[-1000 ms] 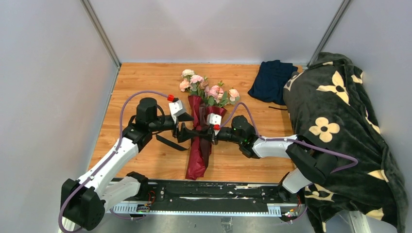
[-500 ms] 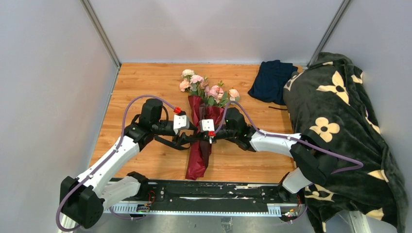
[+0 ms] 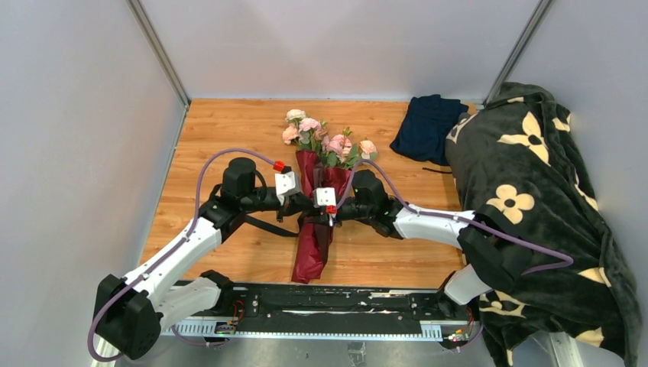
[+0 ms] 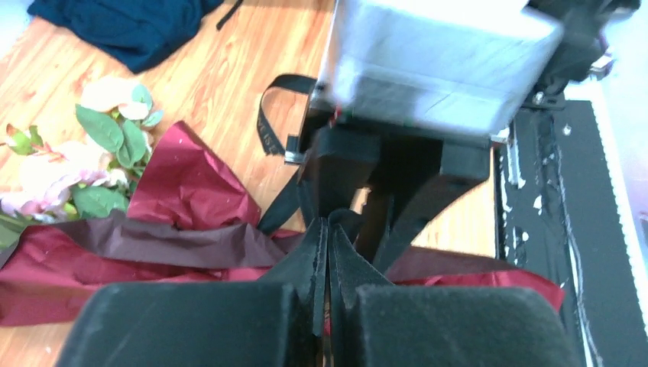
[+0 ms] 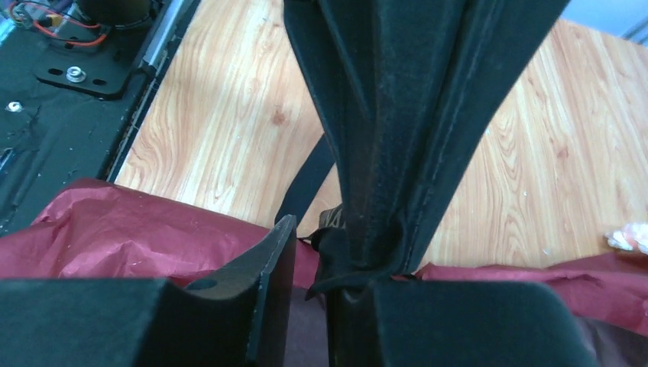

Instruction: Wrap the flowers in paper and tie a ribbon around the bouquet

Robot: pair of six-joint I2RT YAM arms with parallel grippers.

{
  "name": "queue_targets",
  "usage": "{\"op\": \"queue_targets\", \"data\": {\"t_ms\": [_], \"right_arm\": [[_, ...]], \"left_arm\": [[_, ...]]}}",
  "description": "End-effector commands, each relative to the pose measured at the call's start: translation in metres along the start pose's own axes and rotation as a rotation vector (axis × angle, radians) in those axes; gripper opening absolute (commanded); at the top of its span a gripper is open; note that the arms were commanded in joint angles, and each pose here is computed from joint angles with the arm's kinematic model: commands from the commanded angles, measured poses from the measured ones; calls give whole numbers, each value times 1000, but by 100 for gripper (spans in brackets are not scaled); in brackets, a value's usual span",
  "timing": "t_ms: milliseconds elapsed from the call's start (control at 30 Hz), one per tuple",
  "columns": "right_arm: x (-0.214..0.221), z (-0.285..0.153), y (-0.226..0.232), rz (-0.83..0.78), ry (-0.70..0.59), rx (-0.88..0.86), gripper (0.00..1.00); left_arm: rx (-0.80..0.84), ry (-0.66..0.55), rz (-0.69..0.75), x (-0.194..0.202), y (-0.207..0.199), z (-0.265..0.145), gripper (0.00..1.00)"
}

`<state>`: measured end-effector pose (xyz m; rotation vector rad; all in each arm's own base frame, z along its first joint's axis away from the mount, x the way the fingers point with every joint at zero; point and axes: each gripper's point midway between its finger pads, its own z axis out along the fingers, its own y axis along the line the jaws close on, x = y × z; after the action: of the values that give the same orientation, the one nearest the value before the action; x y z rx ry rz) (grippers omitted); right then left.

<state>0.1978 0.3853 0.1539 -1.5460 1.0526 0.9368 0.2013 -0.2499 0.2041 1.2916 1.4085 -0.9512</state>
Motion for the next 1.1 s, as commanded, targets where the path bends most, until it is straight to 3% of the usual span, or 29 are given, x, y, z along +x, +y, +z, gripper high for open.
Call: {"op": "queue_targets", "data": {"t_ms": [0,67,133,267,400,433,567,767,900,933,1000,1033,1067], "right_arm": [[-4,-18,-23,90,72,129,33],[-11,-45,-33,196,80,227,41],[-8,-82,-43,366,74,365,56],[6,-150,-47,649,136,659,64],[97,-269,-27,1065,468,1332,65],[114,-289,-16,1135,542,1425,65],[154,-301,7,1343,677,1413,65],[183,-261,11,1497,742,1173,65],[199,-254,7,1513,766,1142,65],[202,-254,6,1509,769,1149,64],[208,-255,6,1503,795,1154,49],[210,-255,6,1500,804,1143,26],[210,-255,4,1492,807,1135,10]], "left_arm": [[-11,-54,4,-17,-2,2,0],[-36,-52,14,-15,2,0,0],[-56,-57,10,-12,5,0,0],[-63,-89,26,-15,8,2,0],[-56,-104,63,-17,8,3,0],[-41,-105,72,-17,6,4,0],[-26,-107,87,-16,2,5,0],[-16,-108,93,-16,-1,6,0],[-17,-109,96,-15,-1,5,0],[-15,-109,97,-15,-2,5,0],[-11,-110,109,-15,-3,5,0],[-10,-110,117,-15,-3,5,0],[-8,-112,128,-16,-3,6,0]]}}
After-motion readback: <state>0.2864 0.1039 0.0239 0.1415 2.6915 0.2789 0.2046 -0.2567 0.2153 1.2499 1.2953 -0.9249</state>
